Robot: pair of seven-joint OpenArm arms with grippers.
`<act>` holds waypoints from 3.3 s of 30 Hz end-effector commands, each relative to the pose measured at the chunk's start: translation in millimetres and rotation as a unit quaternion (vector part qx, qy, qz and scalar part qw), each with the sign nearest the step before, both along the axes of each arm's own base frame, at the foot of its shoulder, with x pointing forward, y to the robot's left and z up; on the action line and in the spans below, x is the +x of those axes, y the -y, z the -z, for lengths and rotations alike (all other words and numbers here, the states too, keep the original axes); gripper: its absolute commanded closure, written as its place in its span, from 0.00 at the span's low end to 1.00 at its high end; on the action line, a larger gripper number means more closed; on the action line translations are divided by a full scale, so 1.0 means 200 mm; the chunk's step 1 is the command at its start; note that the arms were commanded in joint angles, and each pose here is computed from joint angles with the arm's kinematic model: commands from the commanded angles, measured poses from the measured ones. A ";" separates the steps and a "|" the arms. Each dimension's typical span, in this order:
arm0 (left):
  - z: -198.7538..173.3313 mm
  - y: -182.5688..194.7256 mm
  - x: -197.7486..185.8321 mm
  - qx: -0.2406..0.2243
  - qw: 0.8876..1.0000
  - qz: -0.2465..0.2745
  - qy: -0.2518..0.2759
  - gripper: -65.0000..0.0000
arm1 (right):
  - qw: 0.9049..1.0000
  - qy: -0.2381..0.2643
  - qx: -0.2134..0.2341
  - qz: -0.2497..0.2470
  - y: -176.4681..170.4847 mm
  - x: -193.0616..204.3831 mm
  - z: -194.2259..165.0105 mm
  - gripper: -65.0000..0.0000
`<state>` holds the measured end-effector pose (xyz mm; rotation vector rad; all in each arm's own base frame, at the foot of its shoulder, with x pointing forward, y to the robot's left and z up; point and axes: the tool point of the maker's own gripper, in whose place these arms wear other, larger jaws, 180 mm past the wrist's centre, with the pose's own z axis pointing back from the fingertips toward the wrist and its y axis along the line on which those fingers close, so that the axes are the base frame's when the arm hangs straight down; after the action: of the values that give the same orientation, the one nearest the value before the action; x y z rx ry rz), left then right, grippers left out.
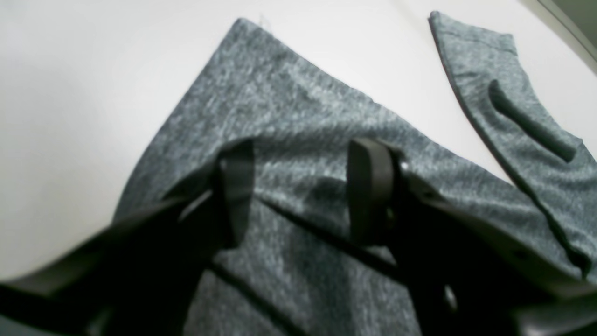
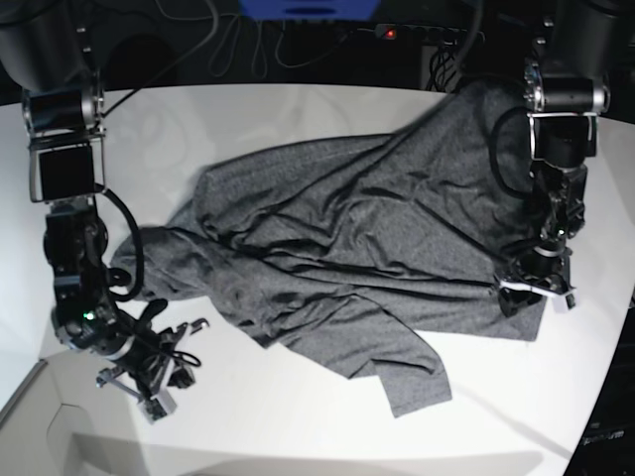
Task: Layout the t-shirt on the table in an organized manner, then fold the t-shirt properly
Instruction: 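Grasp the shirt hem with the right gripper and drag it away from the left gripper, then lift the shirt edge with both grippers and stretch it flat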
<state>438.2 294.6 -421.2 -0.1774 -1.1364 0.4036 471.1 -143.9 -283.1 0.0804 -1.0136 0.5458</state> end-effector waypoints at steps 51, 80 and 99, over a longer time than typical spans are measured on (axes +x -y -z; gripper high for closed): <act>-0.47 0.00 0.20 -0.045 0.994 0.014 0.094 0.51 | 0.989 0.049 0.135 0.029 -0.14 0.45 -0.19 1.00; -0.10 -0.06 -0.36 -0.062 0.998 -0.016 0.024 0.51 | 0.995 -0.093 0.038 0.021 0.03 -0.43 0.52 0.43; -0.15 0.07 0.07 -0.069 0.997 0.018 0.010 0.51 | 0.986 -0.136 0.006 0.094 0.42 -0.90 0.66 0.42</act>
<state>439.5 271.5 -412.6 -0.3225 -1.0617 0.4572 286.8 -220.3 -423.3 0.0866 -0.7296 0.3361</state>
